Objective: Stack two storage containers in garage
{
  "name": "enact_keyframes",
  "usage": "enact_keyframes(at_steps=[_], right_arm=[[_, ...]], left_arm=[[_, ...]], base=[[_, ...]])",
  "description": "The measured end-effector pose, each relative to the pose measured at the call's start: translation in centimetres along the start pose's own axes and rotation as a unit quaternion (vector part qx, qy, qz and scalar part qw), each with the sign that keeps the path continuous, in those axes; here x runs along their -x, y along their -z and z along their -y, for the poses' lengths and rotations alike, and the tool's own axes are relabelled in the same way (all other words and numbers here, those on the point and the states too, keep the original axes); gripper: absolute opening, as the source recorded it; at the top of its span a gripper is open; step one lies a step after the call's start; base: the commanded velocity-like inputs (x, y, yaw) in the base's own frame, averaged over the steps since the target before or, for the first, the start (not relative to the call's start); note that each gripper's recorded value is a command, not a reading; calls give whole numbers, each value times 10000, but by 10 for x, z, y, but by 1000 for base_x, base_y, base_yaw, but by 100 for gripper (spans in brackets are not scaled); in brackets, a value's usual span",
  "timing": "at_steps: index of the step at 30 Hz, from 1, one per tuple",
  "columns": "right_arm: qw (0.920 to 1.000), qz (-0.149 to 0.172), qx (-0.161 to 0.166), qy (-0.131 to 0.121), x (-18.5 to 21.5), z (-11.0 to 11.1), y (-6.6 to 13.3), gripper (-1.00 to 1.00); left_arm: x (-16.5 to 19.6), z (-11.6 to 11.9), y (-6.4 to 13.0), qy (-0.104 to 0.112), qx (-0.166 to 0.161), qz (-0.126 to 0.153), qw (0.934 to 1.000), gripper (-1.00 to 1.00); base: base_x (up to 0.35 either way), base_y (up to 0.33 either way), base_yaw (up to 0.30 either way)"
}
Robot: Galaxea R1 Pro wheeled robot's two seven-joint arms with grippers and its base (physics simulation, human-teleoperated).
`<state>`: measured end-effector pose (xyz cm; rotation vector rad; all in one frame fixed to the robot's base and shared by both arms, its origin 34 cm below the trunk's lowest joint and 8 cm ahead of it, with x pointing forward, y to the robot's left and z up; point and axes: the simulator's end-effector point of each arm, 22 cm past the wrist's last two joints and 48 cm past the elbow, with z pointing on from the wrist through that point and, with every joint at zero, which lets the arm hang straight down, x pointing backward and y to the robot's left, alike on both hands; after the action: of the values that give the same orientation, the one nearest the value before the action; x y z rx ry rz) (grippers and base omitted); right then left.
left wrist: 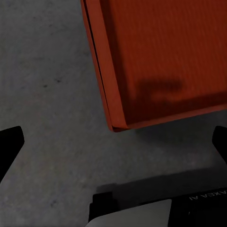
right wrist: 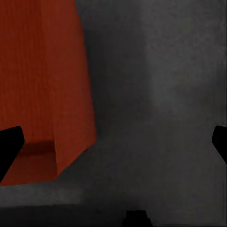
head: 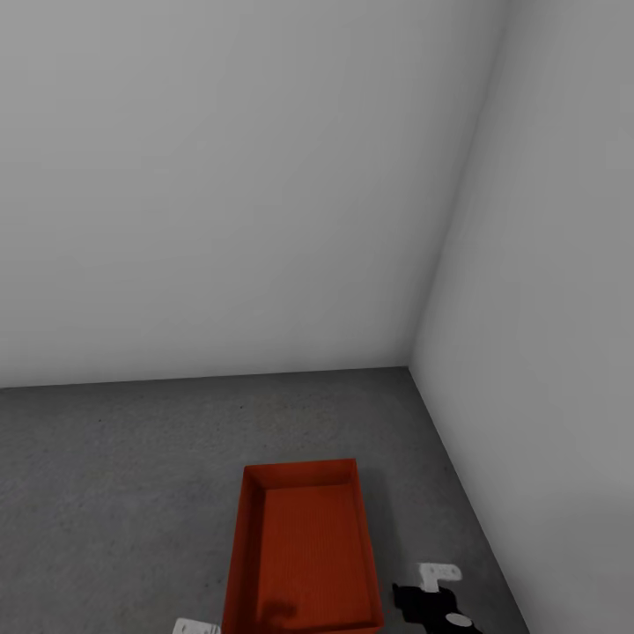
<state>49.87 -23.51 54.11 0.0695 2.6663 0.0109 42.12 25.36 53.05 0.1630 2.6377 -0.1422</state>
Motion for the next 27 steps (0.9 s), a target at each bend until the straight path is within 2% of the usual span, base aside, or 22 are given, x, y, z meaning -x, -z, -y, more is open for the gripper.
enact_keyframes(at_steps=[5, 7, 12, 19, 25, 27], right_arm=[[9997, -14, -255, -54, -1, 13, 0, 100], [9997, -16, -231, -60, -1, 12, 0, 100], [9999, -26, 127, -63, -1, -2, 0, 100], [9995, -99, 302, -49, -8, -2, 1, 100], [9959, -270, 861, -58, -28, -6, 7, 100], [9925, -474, 1119, -84, -48, -3, 14, 100]], left_arm=[[0, 0, 0, -2, -1, 0, 10000, 100], [0, 0, 0, -2, 1, 0, 10000, 100], [0, -1, 0, -4, -1, 2, 10000, 100], [0, 0, 0, -10, -8, 5, 10000, 100], [-1, 0, 0, -10, -12, -6, 10000, 100], [-1, 0, 0, -10, -12, -9, 10000, 100]], base=[[0, 0, 0], [0, 0, 0], [0, 0, 0], [0, 0, 0], [0, 0, 0], [0, 0, 0]])
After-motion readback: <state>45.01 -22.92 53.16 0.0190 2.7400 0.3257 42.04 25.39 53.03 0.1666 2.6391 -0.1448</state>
